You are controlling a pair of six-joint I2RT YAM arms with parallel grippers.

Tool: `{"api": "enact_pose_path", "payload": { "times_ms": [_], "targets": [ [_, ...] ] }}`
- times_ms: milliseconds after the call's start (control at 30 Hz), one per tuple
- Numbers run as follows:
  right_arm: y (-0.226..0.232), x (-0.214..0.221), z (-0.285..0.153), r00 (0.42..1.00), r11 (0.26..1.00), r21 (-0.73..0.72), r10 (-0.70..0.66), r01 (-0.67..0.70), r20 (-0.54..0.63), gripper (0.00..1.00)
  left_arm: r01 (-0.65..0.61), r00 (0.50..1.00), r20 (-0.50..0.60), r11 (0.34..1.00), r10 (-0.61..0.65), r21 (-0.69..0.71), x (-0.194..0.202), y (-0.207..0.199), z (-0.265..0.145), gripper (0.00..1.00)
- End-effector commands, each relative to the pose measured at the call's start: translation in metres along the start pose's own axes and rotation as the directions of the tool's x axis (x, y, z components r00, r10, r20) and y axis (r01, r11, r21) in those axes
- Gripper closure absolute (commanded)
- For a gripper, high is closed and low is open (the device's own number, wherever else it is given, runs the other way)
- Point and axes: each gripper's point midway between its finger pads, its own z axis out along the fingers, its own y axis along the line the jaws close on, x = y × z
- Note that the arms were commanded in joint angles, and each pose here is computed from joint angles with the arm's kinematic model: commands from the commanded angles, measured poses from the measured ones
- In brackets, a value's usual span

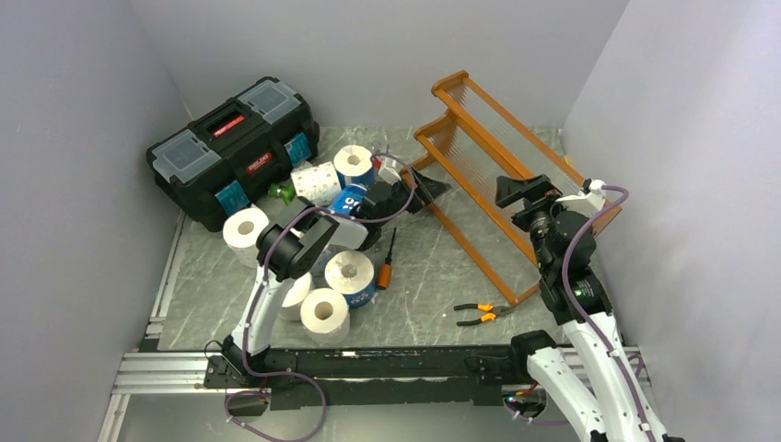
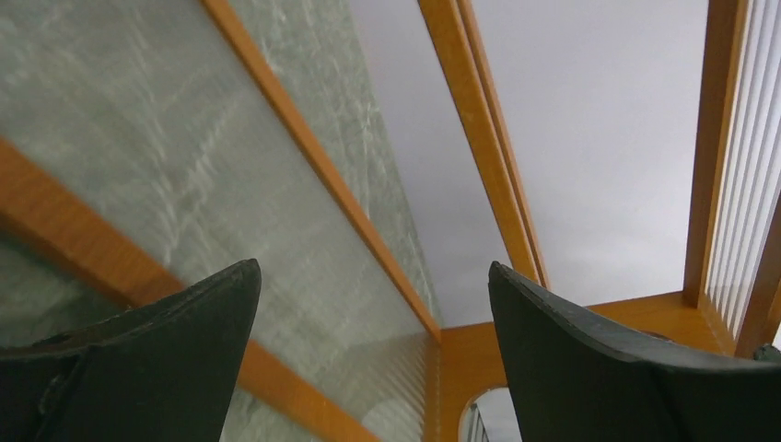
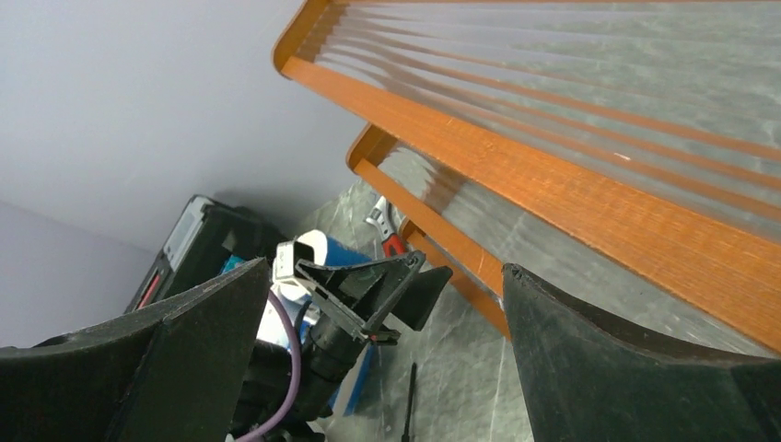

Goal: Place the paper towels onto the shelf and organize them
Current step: Adjust the shelf at the center of the board.

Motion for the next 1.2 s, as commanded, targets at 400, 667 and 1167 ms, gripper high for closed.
{"api": "enact_pose_path", "payload": {
  "times_ms": [400,667,1167],
  "targets": [
    [0.021,0.025,-0.042,0.986,0.983,-0.168,0.051,-0.077,-0.157,0.00,-0.238,0.967,0.075,0.967,0.245,-0.087,-0.070,-0.095,-0.073,0.01],
    [0.005,0.060,-0.040,0.965,0.974,-0.153,0.131,-0.168,-0.228,0.00,-0.310,0.927,0.154,0.929,0.342,-0.200,-0.110,-0.111,-0.139,0.01],
    [0.021,0.075,-0.043,0.944,0.951,-0.198,0.179,-0.238,-0.278,0.00,-0.312,0.905,0.204,0.907,0.374,-0.282,-0.115,-0.116,-0.219,0.01]
  ]
}}
